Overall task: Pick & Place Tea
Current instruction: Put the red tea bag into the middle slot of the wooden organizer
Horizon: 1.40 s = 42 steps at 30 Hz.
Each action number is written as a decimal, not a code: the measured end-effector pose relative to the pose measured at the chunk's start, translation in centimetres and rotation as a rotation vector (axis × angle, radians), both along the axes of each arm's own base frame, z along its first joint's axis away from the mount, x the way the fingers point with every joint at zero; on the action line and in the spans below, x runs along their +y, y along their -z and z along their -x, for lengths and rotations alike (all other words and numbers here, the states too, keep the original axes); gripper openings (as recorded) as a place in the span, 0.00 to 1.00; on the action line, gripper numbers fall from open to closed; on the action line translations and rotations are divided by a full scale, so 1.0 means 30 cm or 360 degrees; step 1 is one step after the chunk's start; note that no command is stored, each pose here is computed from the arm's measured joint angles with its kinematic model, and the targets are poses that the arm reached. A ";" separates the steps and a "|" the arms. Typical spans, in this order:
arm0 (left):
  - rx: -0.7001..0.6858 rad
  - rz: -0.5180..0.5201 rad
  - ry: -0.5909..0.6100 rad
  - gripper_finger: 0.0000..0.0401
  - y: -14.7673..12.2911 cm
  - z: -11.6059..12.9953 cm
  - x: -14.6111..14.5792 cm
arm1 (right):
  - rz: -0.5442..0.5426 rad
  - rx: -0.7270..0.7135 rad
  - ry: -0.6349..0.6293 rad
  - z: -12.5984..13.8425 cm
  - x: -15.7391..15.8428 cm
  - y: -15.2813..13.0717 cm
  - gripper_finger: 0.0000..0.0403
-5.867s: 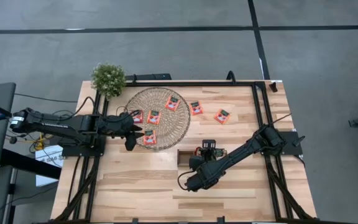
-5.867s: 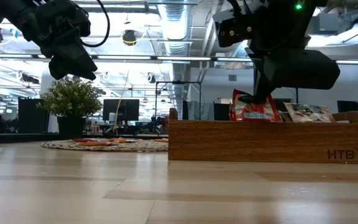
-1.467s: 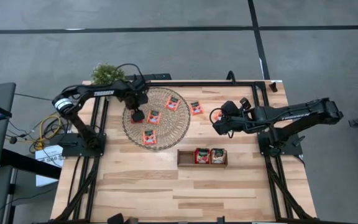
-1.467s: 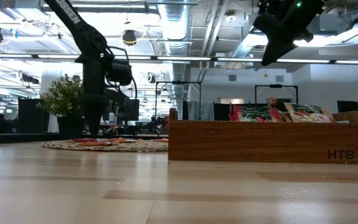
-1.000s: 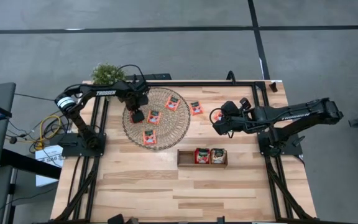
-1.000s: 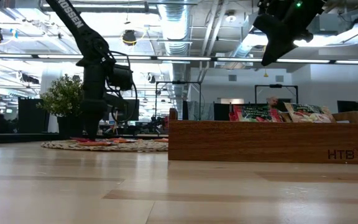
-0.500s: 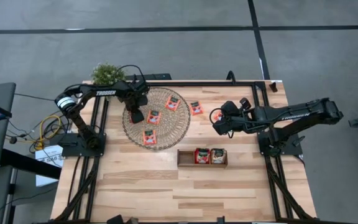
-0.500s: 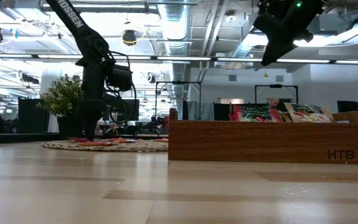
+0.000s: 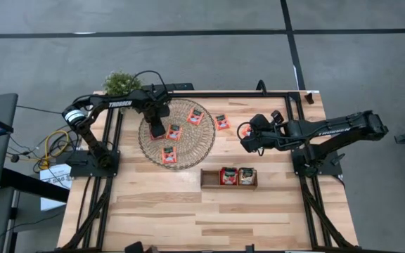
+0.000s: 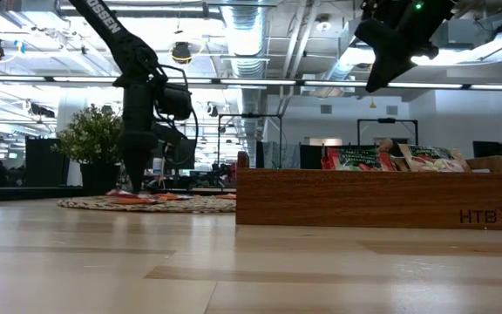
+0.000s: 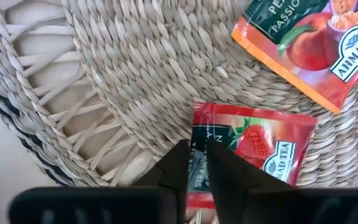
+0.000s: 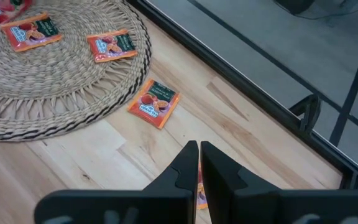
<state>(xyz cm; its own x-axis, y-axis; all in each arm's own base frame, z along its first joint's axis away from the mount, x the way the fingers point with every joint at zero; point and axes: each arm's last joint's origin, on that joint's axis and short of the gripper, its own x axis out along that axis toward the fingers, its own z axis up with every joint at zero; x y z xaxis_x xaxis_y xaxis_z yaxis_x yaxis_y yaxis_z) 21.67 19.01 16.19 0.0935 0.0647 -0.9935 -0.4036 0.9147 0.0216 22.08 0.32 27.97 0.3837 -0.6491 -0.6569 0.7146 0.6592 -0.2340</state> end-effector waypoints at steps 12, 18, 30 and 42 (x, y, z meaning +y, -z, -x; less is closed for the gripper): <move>0.0003 0.0006 0.0014 0.00 0.000 -0.005 -0.008 | 0.0000 0.0000 0.0000 0.000 0.000 0.000 0.03; -0.0030 0.0047 0.0011 0.00 -0.001 -0.006 -0.011 | 0.0000 0.0000 0.0000 0.000 0.000 0.000 0.03; -0.0018 0.0062 0.0009 0.00 -0.001 -0.004 -0.013 | 0.0000 0.0000 0.0000 0.000 0.000 0.000 0.03; -0.0078 0.0004 0.0008 0.00 -0.089 0.024 -0.044 | -0.0002 -0.0036 0.0003 -0.006 -0.001 -0.003 0.03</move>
<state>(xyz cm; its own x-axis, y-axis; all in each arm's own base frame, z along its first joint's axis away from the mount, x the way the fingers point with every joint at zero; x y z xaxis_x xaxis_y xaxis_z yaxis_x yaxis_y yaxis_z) 20.94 17.68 18.85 0.1421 0.0617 -0.9879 -0.3998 0.9166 -0.0002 22.26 0.30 28.05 0.3974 -0.6489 -0.6489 0.7210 0.6582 -0.2166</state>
